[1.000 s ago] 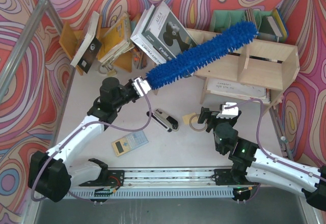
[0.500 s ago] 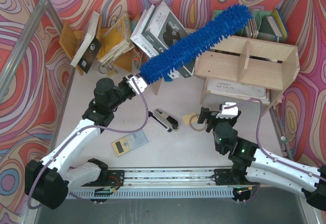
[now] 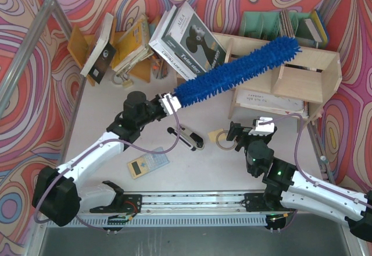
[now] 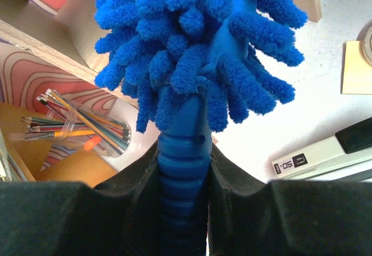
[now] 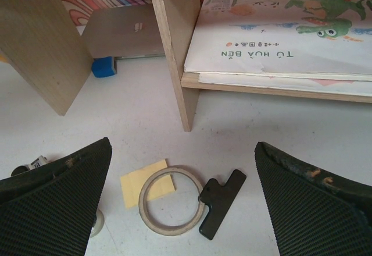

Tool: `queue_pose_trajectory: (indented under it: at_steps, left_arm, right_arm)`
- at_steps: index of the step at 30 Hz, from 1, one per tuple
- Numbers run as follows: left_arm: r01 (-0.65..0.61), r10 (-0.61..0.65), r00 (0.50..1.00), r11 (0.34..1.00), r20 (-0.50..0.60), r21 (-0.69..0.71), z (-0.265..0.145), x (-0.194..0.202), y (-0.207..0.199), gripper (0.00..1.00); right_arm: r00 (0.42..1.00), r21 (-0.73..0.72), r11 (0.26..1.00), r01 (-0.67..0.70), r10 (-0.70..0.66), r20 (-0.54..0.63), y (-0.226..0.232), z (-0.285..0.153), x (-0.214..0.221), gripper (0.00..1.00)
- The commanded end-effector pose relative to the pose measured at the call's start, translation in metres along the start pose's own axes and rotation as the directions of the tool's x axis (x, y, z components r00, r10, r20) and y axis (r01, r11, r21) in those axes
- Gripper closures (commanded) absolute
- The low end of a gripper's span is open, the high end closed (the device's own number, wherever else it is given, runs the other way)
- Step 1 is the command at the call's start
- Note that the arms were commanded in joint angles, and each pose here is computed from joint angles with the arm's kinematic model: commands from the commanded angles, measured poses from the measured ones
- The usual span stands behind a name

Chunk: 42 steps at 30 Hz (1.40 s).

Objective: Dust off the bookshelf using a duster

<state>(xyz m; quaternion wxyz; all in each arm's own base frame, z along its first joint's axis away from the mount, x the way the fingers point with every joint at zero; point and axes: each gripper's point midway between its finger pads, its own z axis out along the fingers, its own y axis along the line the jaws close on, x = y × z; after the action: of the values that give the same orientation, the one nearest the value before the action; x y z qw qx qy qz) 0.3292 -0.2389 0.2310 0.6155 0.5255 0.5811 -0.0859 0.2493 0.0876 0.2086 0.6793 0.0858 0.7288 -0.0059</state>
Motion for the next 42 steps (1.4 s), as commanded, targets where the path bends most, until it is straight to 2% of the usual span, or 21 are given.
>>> queue_pose_trajectory:
  at_steps: [1, 19, 30, 34, 38, 42]
  left_arm:
    - [-0.017, 0.022, 0.998, 0.996, 0.052, -0.083, -0.007, -0.017, 0.020, 1.00]
    - [-0.010, 0.057, 0.987, 0.954, 0.149, -0.298, -0.075, -0.061, 0.116, 1.00]
    - [-0.050, 0.110, 0.985, 0.919, 0.134, -0.391, -0.114, -0.084, 0.149, 1.00]
    - [-0.006, 0.053, 0.991, 0.938, 0.126, -0.347, -0.125, -0.100, 0.148, 1.00]
    - [0.102, -0.044, 0.988, 0.911, 0.151, -0.400, -0.142, -0.119, 0.162, 1.00]
    - [0.221, -0.177, 0.974, 0.885, 0.143, -0.410, -0.148, -0.120, 0.167, 1.00]
  right_arm:
    - [0.999, 0.019, 0.999, -0.031, 0.030, 0.015, -0.003, -0.001, -0.010, 0.01]
    - [1.000, 0.023, 1.000, -0.006, 0.006, 0.003, 0.000, 0.002, -0.006, 0.01]
    - [1.000, 0.021, 1.000, -0.015, 0.014, 0.005, -0.001, 0.001, -0.007, 0.01]
    - [1.000, 0.017, 1.000, -0.017, 0.017, 0.006, 0.000, 0.001, -0.007, 0.01]
    - [1.000, 0.016, 1.000, -0.016, 0.016, 0.005, 0.001, 0.001, -0.007, 0.01]
    - [1.000, 0.014, 1.000, -0.019, 0.019, 0.006, 0.001, 0.001, -0.008, 0.01]
